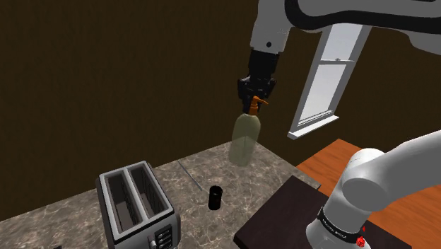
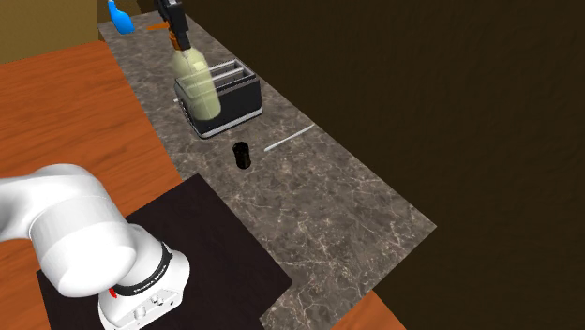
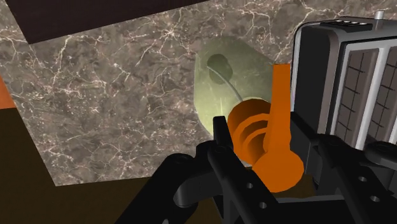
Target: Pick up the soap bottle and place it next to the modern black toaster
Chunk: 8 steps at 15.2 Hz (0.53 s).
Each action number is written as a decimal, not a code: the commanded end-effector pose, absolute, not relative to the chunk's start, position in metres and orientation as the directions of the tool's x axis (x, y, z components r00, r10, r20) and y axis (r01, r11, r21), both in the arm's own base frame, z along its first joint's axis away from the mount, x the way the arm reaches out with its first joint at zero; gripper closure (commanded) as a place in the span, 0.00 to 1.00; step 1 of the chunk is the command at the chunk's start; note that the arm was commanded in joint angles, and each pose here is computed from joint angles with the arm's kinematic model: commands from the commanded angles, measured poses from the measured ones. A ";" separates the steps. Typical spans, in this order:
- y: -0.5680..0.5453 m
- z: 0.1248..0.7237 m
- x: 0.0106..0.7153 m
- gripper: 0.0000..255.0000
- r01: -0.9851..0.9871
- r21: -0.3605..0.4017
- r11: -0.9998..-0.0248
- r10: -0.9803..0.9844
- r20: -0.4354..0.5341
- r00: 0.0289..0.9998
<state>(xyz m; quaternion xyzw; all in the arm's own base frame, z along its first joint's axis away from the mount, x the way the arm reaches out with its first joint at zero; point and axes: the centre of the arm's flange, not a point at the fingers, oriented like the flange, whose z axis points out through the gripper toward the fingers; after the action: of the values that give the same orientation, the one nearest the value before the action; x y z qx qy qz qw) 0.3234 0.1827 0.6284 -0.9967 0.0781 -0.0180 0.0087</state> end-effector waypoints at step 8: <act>0.301 0.627 0.309 1.00 -0.156 -0.021 -0.987 -0.157 0.035 0.987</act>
<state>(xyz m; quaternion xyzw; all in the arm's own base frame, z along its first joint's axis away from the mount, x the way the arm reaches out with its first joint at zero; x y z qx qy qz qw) 0.3128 0.2870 0.6235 -0.9967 0.0782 -0.0181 0.0084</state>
